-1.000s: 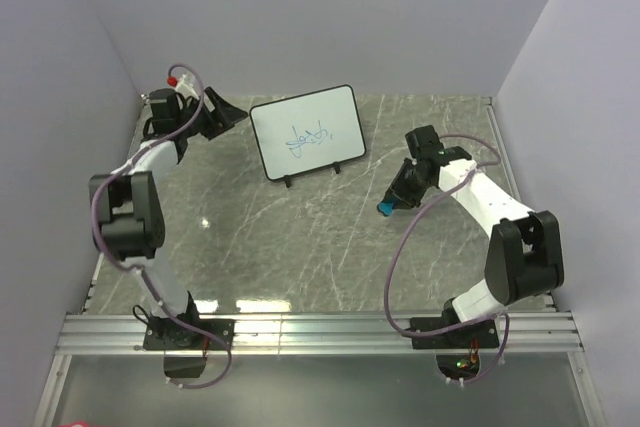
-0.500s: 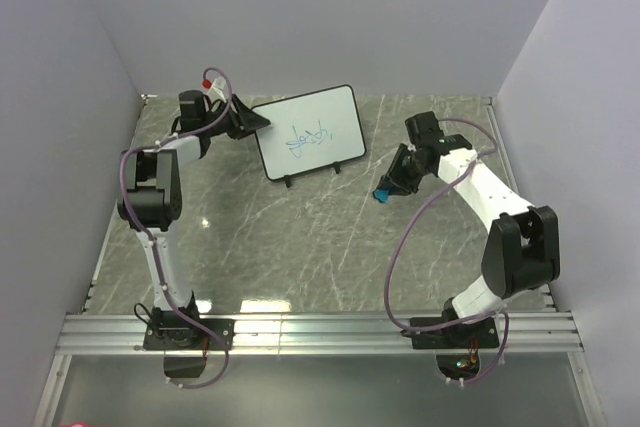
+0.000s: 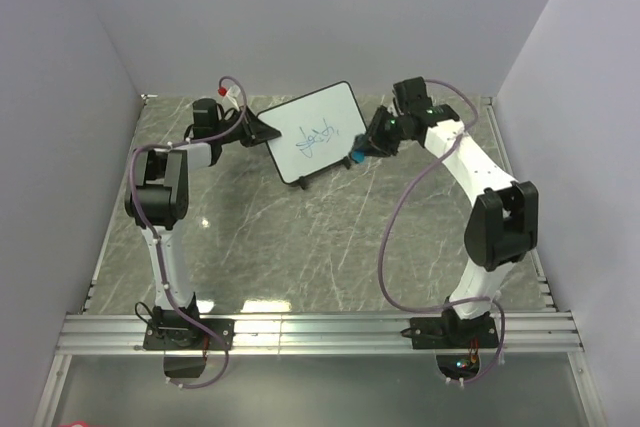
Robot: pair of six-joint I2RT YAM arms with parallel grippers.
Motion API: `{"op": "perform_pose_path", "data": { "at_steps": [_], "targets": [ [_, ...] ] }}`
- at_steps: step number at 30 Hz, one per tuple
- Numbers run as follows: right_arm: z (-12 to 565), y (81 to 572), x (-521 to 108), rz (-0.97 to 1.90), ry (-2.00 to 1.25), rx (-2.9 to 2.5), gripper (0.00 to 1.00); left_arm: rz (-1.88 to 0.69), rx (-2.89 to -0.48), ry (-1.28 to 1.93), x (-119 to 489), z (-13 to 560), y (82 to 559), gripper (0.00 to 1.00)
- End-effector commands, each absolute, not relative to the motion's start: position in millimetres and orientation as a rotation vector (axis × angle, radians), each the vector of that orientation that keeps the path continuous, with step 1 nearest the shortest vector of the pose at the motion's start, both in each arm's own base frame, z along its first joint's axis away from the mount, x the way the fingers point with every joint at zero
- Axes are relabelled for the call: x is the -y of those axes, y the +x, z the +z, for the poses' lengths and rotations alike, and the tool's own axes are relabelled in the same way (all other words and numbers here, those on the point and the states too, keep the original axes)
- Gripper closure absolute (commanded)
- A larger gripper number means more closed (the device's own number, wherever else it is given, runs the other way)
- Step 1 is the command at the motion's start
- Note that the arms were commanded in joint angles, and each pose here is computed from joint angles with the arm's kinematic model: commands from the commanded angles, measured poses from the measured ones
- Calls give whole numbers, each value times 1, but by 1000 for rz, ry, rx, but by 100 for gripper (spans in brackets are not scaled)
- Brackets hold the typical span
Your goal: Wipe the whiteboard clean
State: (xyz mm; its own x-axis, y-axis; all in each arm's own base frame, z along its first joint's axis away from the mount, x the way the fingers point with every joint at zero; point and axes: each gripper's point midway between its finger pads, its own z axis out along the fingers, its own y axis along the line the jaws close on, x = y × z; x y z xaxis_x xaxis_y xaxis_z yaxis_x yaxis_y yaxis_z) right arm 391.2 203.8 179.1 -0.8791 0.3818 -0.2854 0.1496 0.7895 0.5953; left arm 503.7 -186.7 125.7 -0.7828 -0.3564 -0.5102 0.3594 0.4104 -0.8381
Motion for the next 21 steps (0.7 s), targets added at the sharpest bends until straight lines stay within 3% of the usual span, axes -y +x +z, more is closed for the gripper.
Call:
{"op": "perform_pose_path", "data": {
  "at_steps": [1, 8, 21],
  "targets": [
    [197, 414, -248, 953, 237, -2516, 100, -1411, -2073, 12, 203, 114, 486, 90],
    [208, 451, -318, 1080, 189, -2452, 100, -1362, -2145, 15, 209, 95, 466, 100],
    [177, 489, -373, 1145, 226, -2494, 100, -1291, -2241, 12, 207, 76, 446, 100]
  ]
}}
